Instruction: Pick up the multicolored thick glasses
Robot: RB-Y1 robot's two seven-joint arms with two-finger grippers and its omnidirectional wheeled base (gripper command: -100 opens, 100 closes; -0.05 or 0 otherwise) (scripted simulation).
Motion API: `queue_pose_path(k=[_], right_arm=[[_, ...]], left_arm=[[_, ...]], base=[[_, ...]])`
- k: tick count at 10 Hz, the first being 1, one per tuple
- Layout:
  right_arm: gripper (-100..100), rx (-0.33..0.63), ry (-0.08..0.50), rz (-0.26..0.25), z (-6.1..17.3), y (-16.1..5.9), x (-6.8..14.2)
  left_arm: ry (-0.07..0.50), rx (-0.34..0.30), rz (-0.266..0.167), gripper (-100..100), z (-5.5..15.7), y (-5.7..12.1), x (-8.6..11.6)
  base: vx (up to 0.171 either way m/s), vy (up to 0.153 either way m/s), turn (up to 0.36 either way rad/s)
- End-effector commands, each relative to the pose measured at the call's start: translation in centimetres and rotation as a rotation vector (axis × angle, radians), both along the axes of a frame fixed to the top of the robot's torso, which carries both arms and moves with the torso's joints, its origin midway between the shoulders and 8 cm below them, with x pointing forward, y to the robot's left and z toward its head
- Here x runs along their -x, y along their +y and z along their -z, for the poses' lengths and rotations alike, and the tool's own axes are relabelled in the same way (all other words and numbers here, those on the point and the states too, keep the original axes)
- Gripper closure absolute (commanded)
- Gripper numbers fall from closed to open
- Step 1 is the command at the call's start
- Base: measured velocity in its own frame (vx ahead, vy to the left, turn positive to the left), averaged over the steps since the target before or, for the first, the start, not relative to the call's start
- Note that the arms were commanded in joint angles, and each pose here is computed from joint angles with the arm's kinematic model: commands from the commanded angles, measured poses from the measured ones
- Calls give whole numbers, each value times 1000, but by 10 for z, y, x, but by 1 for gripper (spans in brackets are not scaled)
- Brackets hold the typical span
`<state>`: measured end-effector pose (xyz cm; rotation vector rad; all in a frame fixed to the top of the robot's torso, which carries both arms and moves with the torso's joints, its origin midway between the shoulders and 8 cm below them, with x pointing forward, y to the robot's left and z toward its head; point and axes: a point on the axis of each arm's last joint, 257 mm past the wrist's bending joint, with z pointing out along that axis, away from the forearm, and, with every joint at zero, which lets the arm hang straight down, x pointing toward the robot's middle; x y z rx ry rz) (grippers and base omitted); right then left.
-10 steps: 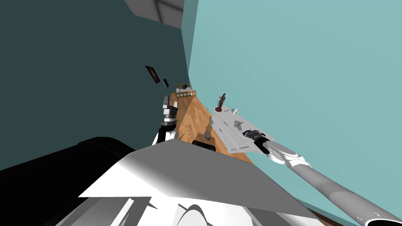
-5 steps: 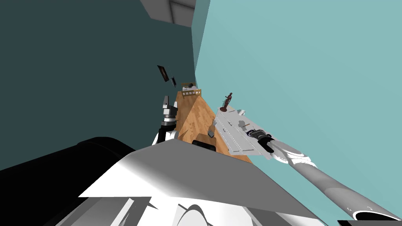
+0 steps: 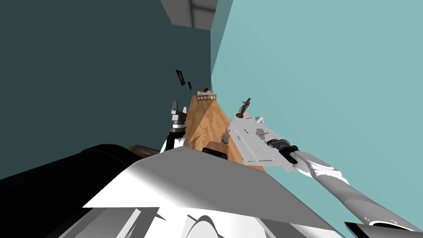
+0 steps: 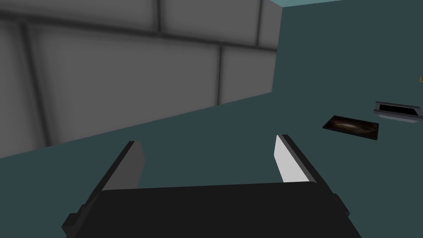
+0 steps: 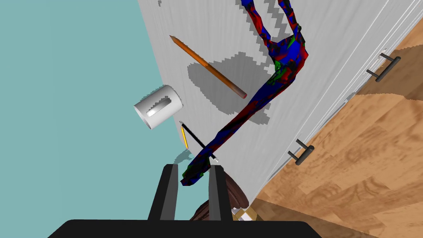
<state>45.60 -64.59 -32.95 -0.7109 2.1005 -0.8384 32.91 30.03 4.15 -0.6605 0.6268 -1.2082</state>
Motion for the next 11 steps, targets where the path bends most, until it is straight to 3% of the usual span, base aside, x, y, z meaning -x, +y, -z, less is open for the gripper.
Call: queue_pose_path(k=[1,7,9,11], right_arm=[[100,-10,-14,18,-6,-12,0],[100,-16,9,130,2,-62,36],[100,-35,8,126,5,-61,37],[100,-32,12,167,5,-76,49]], left_arm=[[0,0,0,0,0,0,0],[0,0,0,0,0,0,0],[0,0,0,0,0,0,0],[0,0,0,0,0,0,0]], base=[[-97,33,184],[-74,21,160],[-52,18,82],[-51,22,101]])
